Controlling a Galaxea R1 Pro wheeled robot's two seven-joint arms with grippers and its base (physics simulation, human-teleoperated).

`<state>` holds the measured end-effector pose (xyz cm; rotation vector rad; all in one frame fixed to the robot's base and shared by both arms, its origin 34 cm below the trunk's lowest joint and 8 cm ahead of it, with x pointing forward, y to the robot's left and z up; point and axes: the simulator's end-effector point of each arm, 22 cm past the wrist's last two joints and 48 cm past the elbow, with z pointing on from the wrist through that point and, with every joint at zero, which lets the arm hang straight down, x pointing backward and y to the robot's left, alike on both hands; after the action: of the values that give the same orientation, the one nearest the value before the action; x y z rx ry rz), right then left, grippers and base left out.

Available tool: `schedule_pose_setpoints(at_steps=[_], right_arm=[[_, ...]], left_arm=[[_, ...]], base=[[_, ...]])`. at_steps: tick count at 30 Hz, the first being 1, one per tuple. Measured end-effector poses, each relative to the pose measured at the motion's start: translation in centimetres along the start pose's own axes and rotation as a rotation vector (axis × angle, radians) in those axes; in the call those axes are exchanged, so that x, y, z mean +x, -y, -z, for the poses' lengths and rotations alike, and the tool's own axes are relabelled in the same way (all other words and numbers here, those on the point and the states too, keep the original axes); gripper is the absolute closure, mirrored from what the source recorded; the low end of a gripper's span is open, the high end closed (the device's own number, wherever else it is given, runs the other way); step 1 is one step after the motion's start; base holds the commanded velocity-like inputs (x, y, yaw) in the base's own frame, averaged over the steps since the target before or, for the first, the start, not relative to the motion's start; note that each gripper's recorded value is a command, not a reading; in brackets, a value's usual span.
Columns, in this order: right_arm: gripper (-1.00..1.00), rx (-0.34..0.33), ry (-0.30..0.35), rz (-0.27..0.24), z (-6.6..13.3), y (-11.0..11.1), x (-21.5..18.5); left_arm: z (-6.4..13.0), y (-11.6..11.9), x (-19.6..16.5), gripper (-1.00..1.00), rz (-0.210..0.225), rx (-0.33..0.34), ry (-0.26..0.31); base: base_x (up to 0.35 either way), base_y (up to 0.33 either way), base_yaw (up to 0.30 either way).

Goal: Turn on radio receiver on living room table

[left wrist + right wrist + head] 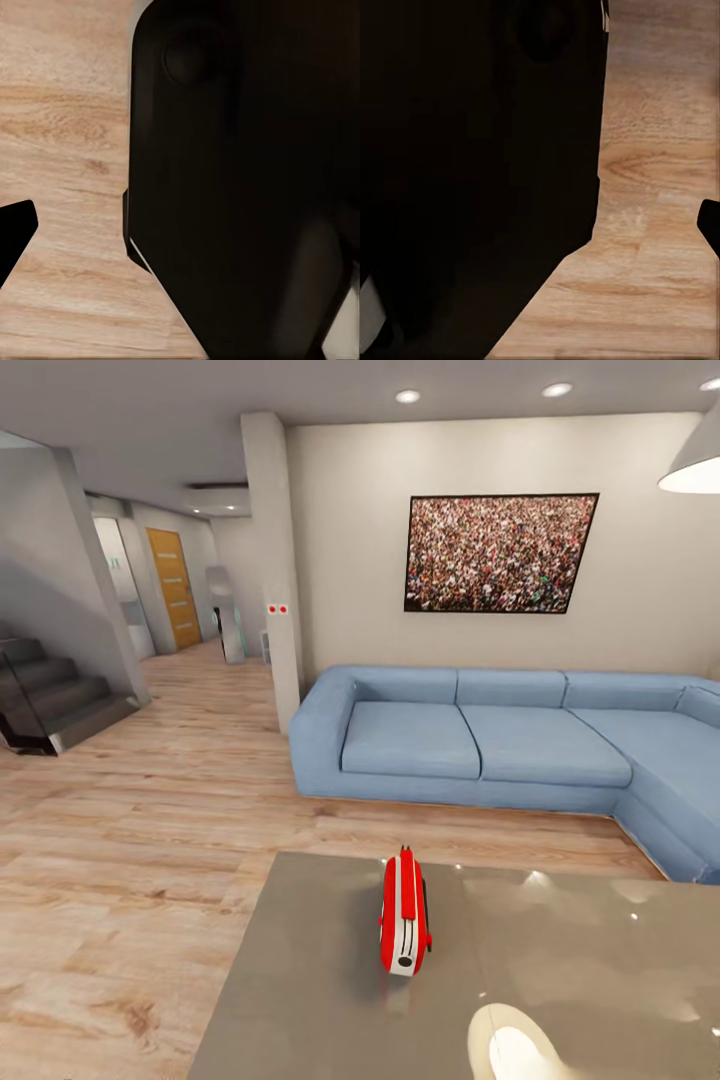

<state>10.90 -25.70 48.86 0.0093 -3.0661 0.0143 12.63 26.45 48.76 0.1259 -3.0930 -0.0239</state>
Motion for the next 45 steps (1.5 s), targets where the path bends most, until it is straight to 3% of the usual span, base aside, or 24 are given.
schedule_pose_setpoints(at_steps=[45], right_arm=[[-1.00, -0.009, -0.075, 0.001, 6.2, -0.1, 3.9]], left_arm=[[6.2, -1.1, 3.5, -1.00, 0.000, -0.015, -0.069]], base=[[0.000, 0.000, 0.000]])
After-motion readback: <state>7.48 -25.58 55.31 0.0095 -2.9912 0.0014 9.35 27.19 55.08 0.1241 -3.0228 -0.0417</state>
